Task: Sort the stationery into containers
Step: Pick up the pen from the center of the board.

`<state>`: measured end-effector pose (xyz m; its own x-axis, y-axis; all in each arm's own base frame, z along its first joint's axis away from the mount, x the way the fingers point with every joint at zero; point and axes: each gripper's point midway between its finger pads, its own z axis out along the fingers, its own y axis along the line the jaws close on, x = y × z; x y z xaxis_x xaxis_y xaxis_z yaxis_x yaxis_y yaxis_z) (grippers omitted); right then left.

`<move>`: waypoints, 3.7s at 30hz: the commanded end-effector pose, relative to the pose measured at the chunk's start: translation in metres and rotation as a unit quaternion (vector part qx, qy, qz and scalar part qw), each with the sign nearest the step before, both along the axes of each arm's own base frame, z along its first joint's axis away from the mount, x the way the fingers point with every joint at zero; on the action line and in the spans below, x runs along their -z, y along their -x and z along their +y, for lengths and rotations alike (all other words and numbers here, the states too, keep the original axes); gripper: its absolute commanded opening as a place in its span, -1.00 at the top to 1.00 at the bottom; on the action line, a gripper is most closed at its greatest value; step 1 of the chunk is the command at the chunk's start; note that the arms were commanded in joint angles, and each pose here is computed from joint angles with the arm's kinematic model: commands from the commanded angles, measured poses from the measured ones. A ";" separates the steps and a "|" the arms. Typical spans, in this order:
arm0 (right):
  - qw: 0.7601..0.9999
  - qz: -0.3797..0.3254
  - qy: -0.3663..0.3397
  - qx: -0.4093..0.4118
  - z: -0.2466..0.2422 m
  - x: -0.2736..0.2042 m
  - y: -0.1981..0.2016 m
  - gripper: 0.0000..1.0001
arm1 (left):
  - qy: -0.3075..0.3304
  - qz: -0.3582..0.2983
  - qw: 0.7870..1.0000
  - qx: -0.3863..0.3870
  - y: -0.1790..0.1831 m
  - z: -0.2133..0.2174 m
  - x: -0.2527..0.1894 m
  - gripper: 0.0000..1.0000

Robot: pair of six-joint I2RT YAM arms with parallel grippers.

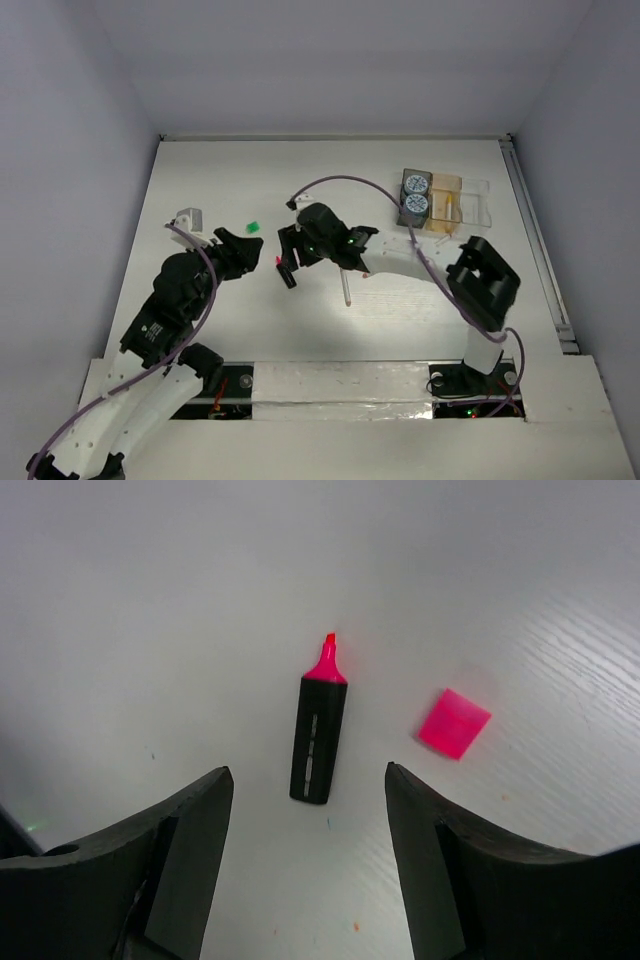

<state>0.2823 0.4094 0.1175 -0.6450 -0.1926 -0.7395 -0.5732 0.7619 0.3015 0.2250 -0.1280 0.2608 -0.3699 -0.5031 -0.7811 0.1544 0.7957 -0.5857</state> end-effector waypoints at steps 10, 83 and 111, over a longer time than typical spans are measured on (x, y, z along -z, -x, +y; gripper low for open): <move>0.993 0.033 0.099 -0.052 0.033 0.050 -0.016 -0.37 | 0.000 -0.032 0.998 -0.056 0.008 0.029 0.001 0.22; 0.976 -0.042 -0.208 -0.040 0.056 -0.117 -0.009 0.73 | 0.109 -0.024 0.993 0.046 -0.033 -0.048 0.095 0.58; 0.997 0.019 -0.068 0.023 -0.033 -0.030 -0.020 0.56 | 0.060 -0.043 0.994 0.085 -0.003 -0.039 0.118 1.00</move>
